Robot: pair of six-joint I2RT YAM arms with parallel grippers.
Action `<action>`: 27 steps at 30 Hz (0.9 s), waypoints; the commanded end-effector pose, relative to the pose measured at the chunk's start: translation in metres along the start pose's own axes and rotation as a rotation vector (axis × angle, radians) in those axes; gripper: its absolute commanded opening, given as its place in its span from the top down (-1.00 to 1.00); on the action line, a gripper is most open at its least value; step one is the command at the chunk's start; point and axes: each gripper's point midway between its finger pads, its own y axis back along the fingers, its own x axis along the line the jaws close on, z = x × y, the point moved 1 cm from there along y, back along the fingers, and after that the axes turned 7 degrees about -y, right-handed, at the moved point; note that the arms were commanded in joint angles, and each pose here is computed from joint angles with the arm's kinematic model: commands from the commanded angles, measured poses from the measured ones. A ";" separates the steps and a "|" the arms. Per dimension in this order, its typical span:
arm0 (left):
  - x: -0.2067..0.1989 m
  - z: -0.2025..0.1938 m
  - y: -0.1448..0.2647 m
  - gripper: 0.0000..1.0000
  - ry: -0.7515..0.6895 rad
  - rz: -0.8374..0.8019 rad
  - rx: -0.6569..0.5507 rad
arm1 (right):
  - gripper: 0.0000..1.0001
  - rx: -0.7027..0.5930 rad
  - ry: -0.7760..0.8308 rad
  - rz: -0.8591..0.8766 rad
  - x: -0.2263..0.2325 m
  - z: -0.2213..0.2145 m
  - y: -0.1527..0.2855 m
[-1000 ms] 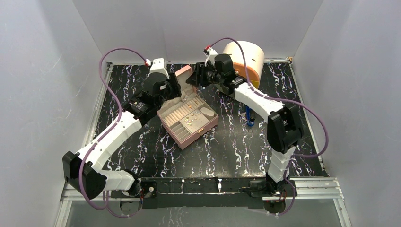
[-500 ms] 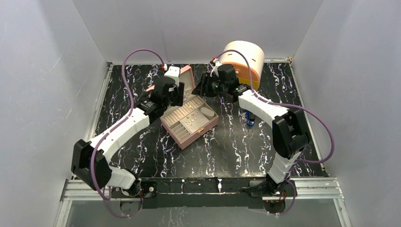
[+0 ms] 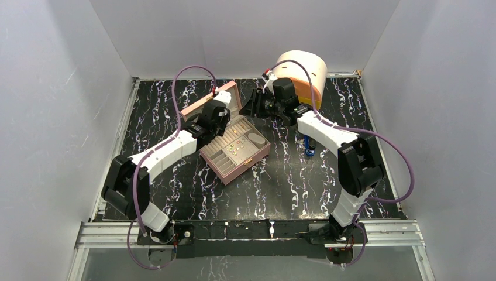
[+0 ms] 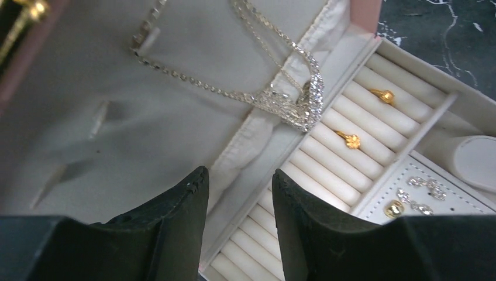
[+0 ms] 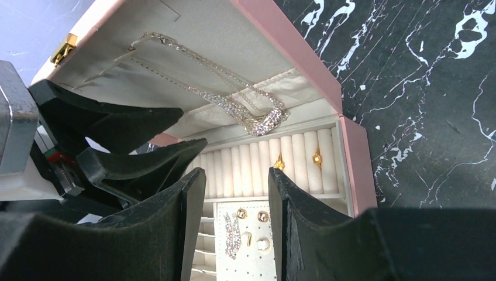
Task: Organize the mixed jewelry
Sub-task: Adjust the jewelry in the jewelry box.
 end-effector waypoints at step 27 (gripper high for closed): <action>-0.006 -0.027 -0.026 0.66 -0.182 -0.086 0.079 | -0.02 -0.034 0.077 0.076 0.004 0.016 -0.022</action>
